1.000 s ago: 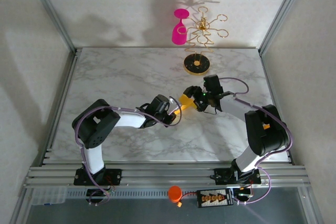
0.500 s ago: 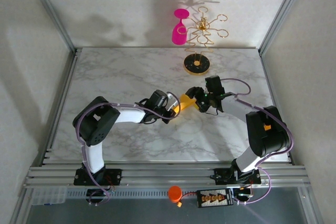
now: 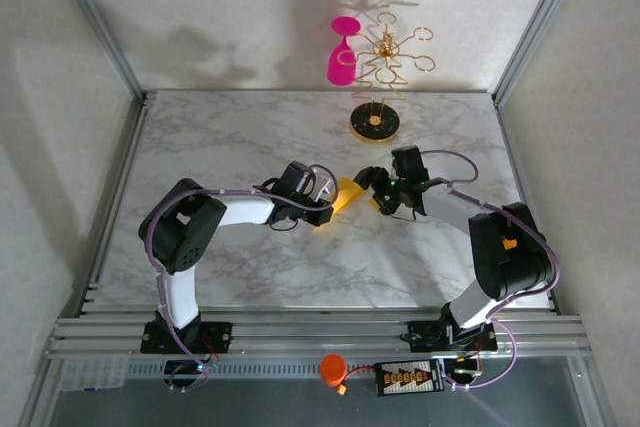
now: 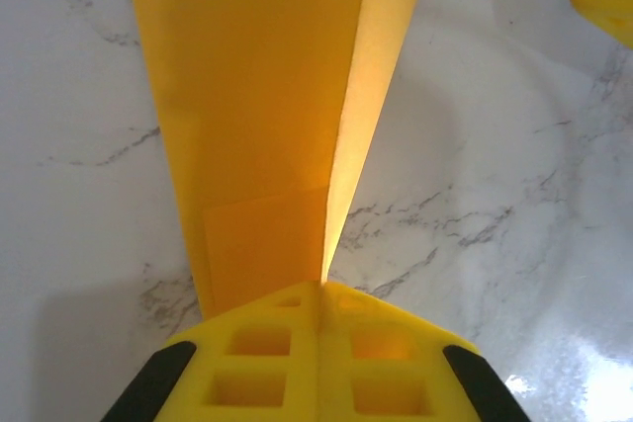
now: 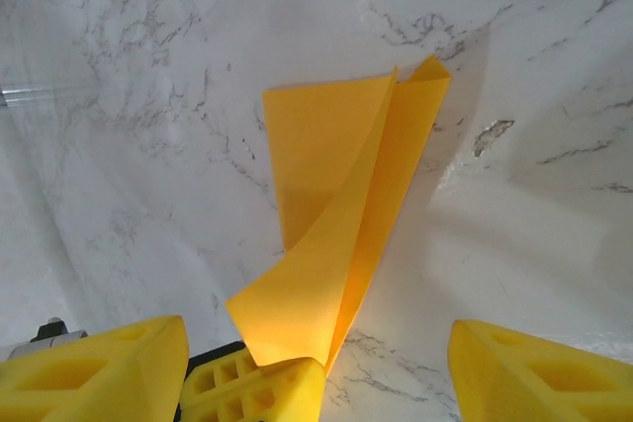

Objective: Fold a paper plane with a square sheet of paper (pick it up from the middle)
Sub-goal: Fold the wing for the fifth time at the center of the table.

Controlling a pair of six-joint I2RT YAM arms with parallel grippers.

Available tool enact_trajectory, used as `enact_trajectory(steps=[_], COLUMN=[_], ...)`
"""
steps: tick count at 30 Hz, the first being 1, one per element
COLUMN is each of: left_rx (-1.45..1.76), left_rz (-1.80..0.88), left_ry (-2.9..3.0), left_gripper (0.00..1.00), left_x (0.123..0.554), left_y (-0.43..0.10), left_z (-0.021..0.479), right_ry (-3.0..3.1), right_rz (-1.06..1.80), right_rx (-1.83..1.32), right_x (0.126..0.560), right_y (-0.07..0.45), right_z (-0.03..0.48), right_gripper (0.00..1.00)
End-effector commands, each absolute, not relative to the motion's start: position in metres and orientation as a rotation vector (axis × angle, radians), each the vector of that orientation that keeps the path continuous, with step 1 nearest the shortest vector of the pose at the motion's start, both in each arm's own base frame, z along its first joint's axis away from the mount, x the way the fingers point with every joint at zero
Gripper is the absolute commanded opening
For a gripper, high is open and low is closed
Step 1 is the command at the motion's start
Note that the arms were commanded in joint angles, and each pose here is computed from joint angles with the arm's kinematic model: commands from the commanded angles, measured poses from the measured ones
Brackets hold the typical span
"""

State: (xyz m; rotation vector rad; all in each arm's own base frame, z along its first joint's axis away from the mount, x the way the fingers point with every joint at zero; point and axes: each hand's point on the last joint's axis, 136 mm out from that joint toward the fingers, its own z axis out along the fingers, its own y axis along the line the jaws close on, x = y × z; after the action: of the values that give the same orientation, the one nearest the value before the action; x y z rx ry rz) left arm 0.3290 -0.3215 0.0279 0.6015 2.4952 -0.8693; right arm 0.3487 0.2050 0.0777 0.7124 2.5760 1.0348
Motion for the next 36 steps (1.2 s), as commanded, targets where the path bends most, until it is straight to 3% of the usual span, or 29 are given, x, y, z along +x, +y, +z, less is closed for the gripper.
enact_trajectory(steps=[1, 16, 22, 36], left_rx=[0.535, 0.375, 0.316, 0.206], left_rz=[-0.938, -0.98, -0.993, -0.969], left_ry=[2.554, 2.635, 2.668, 2.786], left_gripper=[0.0, 0.0, 0.0, 0.0], left_x=[0.328, 0.331, 0.331, 0.325], left_y=[-0.325, -0.326, -0.323, -0.316], left_z=[0.025, 0.014, 0.009, -0.012], right_ry=[2.56, 2.5, 2.469, 2.544], right_rz=[1.047, 1.172, 1.232, 1.218], right_rx=[0.671, 0.496, 0.413, 0.242], right_x=[0.349, 0.349, 0.344, 0.333], right_y=[0.204, 0.218, 0.225, 0.257], right_z=[0.079, 0.086, 0.086, 0.06], right_gripper=[0.71, 0.7, 0.63, 0.23])
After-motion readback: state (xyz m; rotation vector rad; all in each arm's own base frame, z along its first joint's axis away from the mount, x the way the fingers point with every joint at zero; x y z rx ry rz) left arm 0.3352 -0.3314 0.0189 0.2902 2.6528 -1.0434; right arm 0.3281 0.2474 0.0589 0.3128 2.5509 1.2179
